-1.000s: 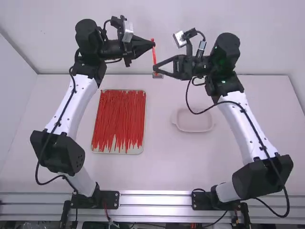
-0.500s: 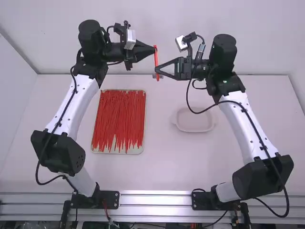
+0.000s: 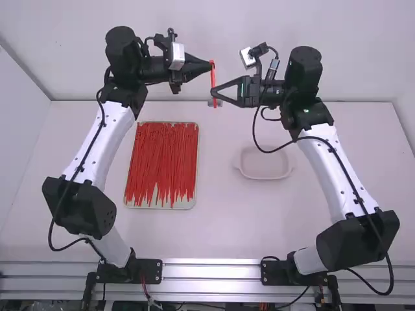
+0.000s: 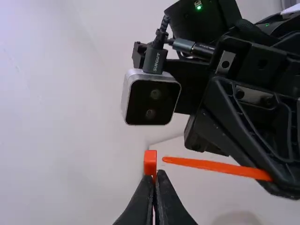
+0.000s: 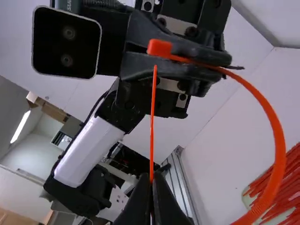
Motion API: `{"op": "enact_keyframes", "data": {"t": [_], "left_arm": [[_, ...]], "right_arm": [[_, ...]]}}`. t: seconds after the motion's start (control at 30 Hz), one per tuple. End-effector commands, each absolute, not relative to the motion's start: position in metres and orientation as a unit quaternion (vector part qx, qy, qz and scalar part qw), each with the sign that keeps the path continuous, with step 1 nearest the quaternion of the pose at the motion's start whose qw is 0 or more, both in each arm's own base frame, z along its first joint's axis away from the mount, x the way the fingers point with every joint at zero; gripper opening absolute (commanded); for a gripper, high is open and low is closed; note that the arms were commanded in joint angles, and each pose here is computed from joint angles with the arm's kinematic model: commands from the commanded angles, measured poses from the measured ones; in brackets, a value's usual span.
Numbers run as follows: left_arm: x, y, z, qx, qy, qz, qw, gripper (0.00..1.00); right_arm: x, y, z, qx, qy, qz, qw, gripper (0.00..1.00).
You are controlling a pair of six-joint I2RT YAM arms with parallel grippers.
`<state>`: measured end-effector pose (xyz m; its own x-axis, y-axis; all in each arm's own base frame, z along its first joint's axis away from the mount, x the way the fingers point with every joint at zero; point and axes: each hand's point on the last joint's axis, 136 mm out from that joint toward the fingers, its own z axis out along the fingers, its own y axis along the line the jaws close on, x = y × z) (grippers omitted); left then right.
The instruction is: Fasten the cable tie
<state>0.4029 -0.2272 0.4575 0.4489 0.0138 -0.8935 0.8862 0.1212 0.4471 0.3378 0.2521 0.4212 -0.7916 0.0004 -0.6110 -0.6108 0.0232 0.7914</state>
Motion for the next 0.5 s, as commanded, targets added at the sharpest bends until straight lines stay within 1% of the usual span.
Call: {"op": "enact_keyframes", "data": {"t": [0.0,0.47], "left_arm": [[0.3904,-0.2378,0.4615,0.576,0.382,-0.353,0.63,0.02],[0.3973,-0.2341,0.4613,0.572,0.387,-0.337,0.64,0.02]], "right_arm": [[0.3359,0.2525,0.4238,-0.226,0.676,0.663,0.23,0.0],[0.3421,0.2435,0.4239,-0.217,0.679,0.661,0.237,0.0]]}}
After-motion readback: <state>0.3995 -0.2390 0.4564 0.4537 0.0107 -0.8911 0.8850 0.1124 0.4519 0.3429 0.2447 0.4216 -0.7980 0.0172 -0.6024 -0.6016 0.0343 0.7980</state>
